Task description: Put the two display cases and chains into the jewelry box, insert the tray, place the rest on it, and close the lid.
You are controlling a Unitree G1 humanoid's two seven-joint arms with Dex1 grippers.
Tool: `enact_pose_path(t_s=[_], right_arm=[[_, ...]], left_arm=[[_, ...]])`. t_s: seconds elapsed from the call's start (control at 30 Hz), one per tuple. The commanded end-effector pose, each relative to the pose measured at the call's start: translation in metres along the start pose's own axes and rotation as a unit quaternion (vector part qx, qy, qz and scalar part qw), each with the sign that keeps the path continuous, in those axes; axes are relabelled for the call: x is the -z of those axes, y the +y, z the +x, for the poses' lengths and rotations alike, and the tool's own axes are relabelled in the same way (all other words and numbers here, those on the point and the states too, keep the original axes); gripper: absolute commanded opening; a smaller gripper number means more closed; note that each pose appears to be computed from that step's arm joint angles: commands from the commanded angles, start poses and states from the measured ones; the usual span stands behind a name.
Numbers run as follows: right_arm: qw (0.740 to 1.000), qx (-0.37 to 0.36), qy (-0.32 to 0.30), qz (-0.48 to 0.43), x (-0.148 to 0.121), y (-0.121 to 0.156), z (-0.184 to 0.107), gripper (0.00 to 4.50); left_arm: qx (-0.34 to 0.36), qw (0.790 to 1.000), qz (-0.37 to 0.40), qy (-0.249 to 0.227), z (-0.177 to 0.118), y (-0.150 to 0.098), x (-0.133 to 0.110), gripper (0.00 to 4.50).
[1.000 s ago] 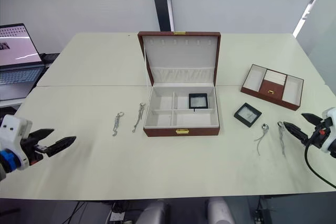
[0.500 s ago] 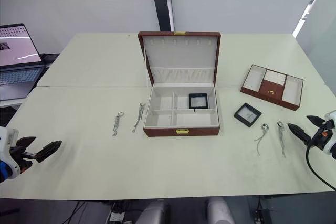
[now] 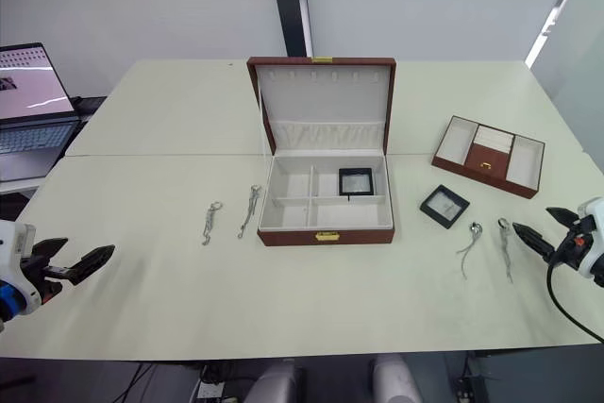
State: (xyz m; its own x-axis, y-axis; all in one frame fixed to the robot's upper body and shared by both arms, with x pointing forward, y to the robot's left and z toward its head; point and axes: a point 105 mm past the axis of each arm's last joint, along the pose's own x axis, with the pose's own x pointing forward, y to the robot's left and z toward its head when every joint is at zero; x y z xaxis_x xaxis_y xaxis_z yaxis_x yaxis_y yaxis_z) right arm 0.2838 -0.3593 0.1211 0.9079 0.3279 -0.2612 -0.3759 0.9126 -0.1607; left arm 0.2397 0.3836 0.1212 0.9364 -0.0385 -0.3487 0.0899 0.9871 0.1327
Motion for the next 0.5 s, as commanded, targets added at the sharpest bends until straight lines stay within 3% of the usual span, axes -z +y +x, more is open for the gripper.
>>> enact_pose_path(t_s=[0.03,0.27,0.5], right_arm=[[1.000,0.006,-0.017,-0.010,-0.011,-0.003,-0.003,4.50],[0.995,-0.084,-0.058,-0.013,-0.036,0.034,0.008,4.50],[0.954,-0.278,-0.104,-0.045,-0.079,0.142,0.025,4.50]], left_arm=[[-0.020,0.999,0.008,-0.027,-0.004,0.005,-0.014,4.48],[-0.023,0.997,-0.023,-0.067,0.002,-0.008,-0.021,4.48],[0.007,0.991,-0.068,-0.111,0.031,-0.049,-0.034,4.48]])
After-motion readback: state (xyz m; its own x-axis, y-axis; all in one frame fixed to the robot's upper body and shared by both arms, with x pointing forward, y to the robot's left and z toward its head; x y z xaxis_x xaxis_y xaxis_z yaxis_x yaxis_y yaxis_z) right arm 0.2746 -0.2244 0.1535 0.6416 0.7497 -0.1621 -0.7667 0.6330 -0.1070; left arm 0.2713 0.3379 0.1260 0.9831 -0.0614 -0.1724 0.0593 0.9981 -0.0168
